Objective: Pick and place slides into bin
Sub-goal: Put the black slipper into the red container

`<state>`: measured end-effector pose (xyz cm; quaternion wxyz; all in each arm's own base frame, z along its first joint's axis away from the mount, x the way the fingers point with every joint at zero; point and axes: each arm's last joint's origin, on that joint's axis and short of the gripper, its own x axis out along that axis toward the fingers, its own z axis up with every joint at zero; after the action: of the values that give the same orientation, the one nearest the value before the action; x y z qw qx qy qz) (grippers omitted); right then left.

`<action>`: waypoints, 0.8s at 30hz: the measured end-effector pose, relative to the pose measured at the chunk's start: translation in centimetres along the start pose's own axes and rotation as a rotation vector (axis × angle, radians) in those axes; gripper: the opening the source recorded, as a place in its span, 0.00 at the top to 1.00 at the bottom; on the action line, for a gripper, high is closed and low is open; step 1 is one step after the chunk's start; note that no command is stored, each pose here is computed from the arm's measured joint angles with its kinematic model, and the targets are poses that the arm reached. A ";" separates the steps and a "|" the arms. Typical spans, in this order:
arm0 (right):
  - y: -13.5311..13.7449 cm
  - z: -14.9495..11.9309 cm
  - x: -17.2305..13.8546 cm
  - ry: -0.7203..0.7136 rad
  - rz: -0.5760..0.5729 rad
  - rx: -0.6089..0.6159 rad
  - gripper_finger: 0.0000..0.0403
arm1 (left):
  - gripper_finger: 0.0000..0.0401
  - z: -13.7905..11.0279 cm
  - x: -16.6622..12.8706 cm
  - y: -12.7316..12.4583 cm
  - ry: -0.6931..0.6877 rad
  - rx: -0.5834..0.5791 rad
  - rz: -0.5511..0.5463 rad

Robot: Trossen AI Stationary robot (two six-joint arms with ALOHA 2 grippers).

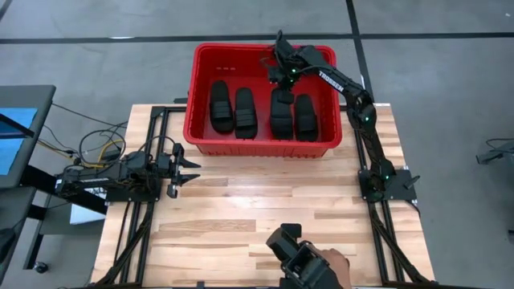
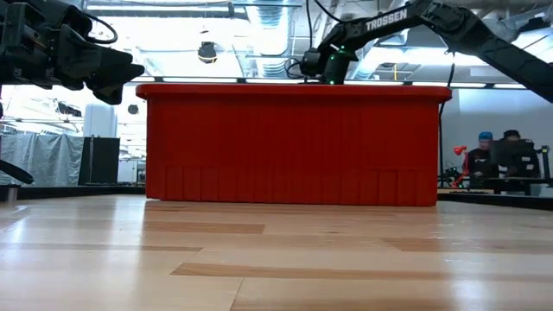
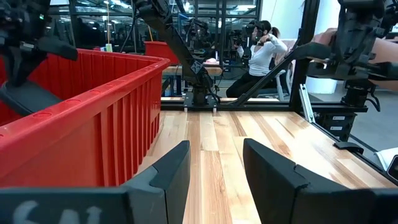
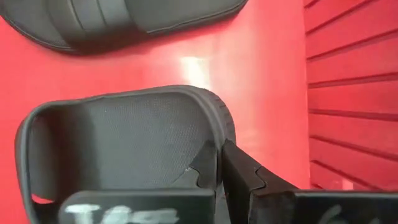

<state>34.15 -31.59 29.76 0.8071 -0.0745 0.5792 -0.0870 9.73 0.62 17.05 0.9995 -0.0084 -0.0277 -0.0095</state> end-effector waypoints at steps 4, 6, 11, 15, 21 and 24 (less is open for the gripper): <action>-0.4 0.0 0.0 -0.017 -0.018 0.000 1.00 | 0.65 0.0 0.0 0.0 -0.001 0.000 0.000; -0.3 0.0 -0.2 -0.018 -0.018 0.000 1.00 | 0.65 0.0 0.0 0.0 0.000 0.000 0.000; -0.3 0.0 -0.4 -0.018 -0.014 0.001 1.00 | 0.65 0.0 0.0 0.0 0.000 0.000 0.000; -0.3 0.0 -0.4 -0.018 -0.014 0.001 1.00 | 0.65 0.0 0.0 0.0 -0.001 0.000 0.000; -0.3 0.0 -0.4 -0.018 -0.014 0.008 1.00 | 0.65 0.0 0.0 0.0 -0.001 0.000 0.000; -0.3 0.0 -0.4 -0.018 -0.014 0.009 1.00 | 0.65 0.0 0.0 0.0 0.000 0.000 0.000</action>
<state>33.98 -31.77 30.15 0.8121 -0.0757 0.5709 -0.0943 9.72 0.62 17.06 0.9995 -0.0084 -0.0279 -0.0096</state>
